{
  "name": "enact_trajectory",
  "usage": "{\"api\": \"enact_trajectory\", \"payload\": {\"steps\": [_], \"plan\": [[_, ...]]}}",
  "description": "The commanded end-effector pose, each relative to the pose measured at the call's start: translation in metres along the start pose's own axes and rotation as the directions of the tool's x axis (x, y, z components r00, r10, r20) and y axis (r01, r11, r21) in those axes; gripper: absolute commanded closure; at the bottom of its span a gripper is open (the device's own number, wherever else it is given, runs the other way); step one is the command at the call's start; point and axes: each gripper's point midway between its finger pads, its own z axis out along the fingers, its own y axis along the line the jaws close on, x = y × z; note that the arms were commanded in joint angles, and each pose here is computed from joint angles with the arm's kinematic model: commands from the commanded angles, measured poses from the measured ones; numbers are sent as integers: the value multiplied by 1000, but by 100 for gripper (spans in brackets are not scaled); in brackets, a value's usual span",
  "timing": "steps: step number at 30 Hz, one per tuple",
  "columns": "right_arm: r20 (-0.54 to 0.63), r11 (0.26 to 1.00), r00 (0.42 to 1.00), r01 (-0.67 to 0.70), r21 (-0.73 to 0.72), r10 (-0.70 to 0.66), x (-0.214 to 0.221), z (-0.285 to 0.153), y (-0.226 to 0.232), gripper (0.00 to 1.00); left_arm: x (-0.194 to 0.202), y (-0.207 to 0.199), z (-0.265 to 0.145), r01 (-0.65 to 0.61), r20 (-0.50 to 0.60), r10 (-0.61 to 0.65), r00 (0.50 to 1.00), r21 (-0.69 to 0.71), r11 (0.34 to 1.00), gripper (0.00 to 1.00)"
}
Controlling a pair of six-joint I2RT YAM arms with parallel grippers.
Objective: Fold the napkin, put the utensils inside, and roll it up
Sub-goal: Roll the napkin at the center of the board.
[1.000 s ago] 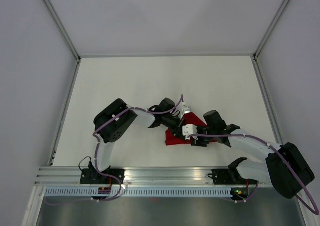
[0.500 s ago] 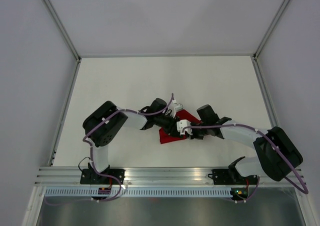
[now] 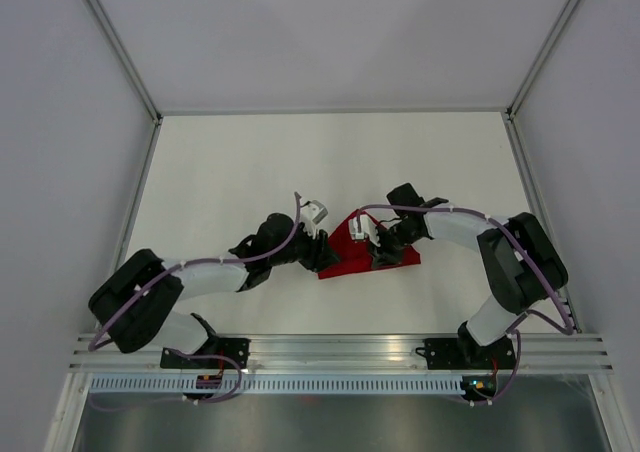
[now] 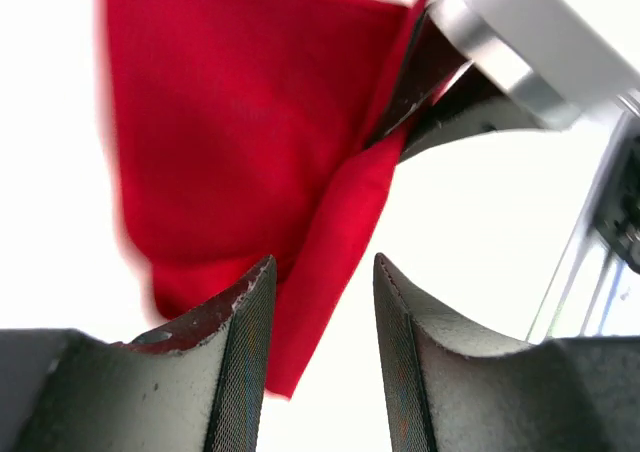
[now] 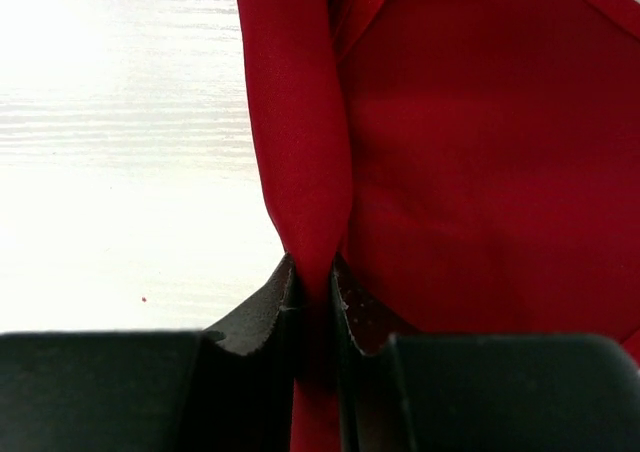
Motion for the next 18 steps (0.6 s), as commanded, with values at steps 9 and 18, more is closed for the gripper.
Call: {"api": "enact_trajectory", "payload": {"steps": [9,18], "plan": [[-97,944,973,-228,-237,210,35,1,19,92,-27,-22,-23,-462,179,502,846,-224,858,47],[-93,922,963,-271,-277,255,36,4,12,93,5,-59,26,-751,65,760,646,-122,649,33]]}}
